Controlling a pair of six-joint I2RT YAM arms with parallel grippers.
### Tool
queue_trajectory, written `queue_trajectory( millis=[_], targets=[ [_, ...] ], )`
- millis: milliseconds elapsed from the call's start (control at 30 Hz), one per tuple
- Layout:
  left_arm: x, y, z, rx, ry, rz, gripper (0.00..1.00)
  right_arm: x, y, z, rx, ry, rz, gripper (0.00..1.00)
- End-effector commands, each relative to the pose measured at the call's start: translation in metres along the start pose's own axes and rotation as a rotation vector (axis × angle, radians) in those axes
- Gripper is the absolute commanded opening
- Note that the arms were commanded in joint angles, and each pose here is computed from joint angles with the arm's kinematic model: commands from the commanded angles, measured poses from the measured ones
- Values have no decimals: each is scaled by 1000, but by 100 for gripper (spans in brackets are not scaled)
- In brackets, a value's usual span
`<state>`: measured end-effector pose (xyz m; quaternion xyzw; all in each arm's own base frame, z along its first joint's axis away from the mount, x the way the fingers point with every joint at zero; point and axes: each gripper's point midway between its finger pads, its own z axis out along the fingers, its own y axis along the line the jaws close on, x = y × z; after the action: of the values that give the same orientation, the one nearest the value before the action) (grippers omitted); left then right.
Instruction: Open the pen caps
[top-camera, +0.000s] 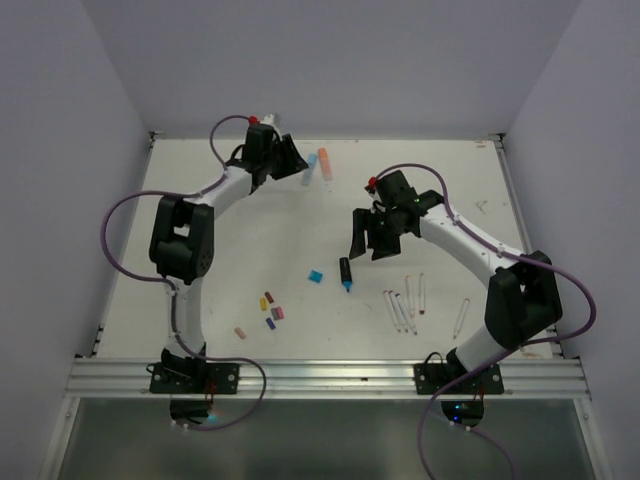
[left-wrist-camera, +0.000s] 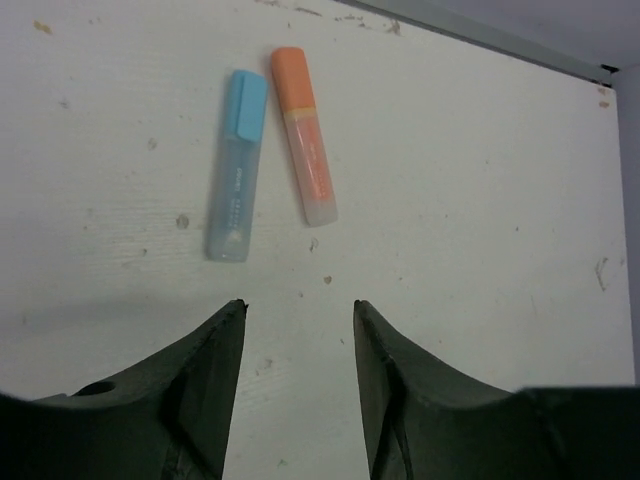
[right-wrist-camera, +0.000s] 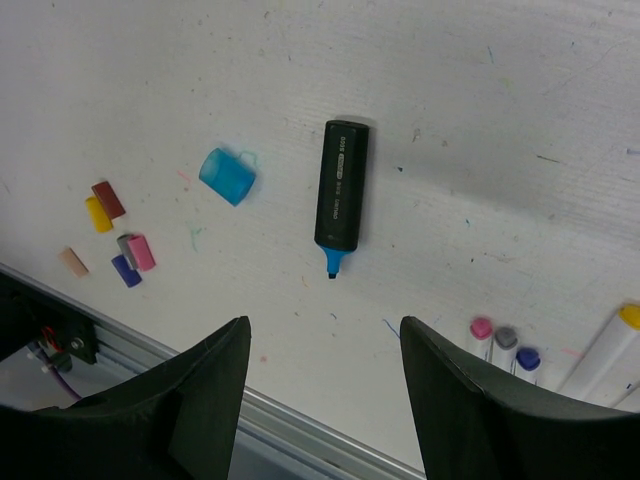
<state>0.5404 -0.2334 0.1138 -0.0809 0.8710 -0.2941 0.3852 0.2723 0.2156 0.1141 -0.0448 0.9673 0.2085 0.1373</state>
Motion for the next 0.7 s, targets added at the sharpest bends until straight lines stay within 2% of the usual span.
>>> queue_trajectory(
  millis=[0, 67, 100, 200, 367, 533, 667],
  targets=[
    [-8, 21, -5, -153, -22, 109, 51, -6, 6, -8, -33, -40, 0, 65],
    [-13, 23, -1, -193, -8, 153, 61, -6, 6, -7, -32, -37, 3, 65],
    [-5, 32, 8, -218, 22, 165, 62, -5, 5, -6, -29, -35, 3, 65],
    [-8, 36, 20, -237, 39, 224, 64, -5, 5, -6, -29, -35, 5, 65],
    [-24, 38, 28, -284, -8, 330, 71, -3, 2, -7, -20, -40, 3, 65],
    [-36, 28, 35, -258, -51, 393, 75, -1, 1, -6, -26, -41, 11, 65],
    [-30, 25, 42, -216, -33, 426, 78, -2, 1, -6, -32, -47, 21, 65]
  ],
)
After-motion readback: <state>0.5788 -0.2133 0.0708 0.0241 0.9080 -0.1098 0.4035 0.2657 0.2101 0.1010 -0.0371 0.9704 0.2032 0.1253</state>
